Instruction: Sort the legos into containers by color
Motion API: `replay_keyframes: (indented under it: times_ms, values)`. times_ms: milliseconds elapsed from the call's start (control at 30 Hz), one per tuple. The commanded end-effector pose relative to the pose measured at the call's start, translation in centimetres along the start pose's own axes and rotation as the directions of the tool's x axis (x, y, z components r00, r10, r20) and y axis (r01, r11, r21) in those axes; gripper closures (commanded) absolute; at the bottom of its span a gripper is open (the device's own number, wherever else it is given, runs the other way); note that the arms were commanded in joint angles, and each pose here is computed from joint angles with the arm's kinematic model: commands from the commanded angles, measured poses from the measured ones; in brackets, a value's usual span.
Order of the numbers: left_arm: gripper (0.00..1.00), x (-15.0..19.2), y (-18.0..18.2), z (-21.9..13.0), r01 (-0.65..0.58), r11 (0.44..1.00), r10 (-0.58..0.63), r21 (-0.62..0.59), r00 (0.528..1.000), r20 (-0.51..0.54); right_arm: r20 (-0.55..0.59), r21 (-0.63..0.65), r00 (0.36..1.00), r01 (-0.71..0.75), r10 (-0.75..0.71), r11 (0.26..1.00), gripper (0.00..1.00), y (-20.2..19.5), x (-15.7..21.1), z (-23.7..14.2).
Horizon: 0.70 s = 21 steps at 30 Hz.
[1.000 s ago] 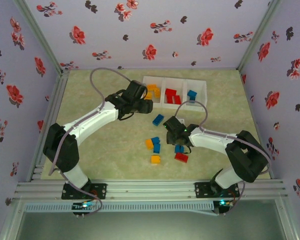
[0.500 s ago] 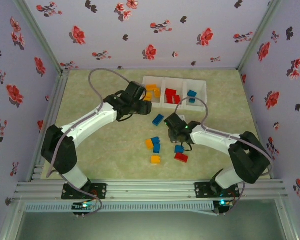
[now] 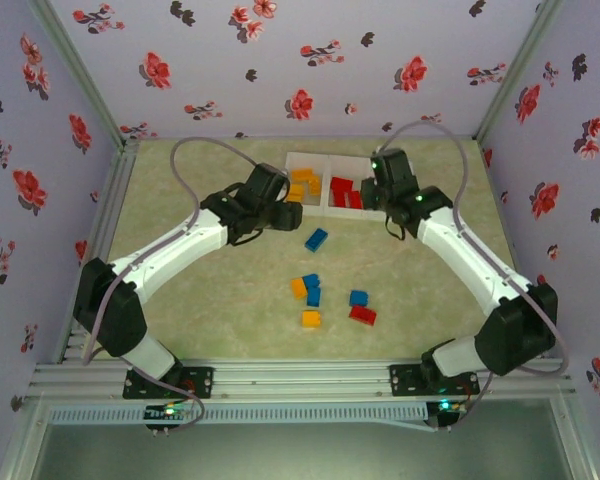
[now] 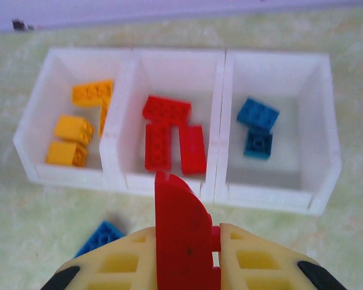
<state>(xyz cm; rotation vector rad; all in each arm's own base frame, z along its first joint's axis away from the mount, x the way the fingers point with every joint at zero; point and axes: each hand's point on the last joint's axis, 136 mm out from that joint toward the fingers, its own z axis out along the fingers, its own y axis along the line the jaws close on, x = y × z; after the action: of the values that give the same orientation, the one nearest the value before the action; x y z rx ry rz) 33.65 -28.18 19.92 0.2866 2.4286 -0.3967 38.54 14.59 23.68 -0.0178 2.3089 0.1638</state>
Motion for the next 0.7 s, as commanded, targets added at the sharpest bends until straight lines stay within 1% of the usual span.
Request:
replay_keyframes:
  times_ms: [0, 67, 300, 433, 600, 667]
  values:
    - [0.37, 0.2, 0.1, -0.6, -0.007, 1.0, 0.007, -0.011, 1.0, 0.014, -0.037, -0.025, 0.998, 0.04, -0.041, 0.999, 0.79, 0.1, -1.2, 1.8]
    - [0.38, 0.4, 0.1, -0.4, -0.006, 1.0, 0.006, -0.015, 1.0, 0.002, -0.032, -0.032, 0.999, 0.032, -0.033, 0.999, 0.79, 0.4, -2.4, 2.9]
    - [0.38, 1.0, -0.2, -0.4, -0.025, 1.0, 0.025, -0.006, 1.0, 0.0, -0.087, -0.037, 0.996, 0.005, -0.008, 0.999, 0.79, 0.5, -4.1, 9.3]
    - [0.38, 1.6, -0.1, -0.5, -0.027, 1.0, 0.027, -0.011, 1.0, -0.016, -0.15, -0.037, 0.989, 0.0, -0.006, 0.999, 0.79, 0.5, -3.9, 13.3]
    - [0.38, 1.4, -0.2, -1.0, -0.03, 1.0, 0.03, -0.005, 1.0, -0.005, -0.199, 0.006, 0.98, 0.013, -0.011, 1.0, 0.78, 0.0, -3.9, 16.4]
    - [0.38, 1.2, -0.2, -1.2, -0.032, 0.999, 0.032, -0.005, 0.999, -0.001, -0.214, 0.017, 0.977, 0.013, -0.009, 1.0, 0.74, -0.2, -3.8, 17.2]
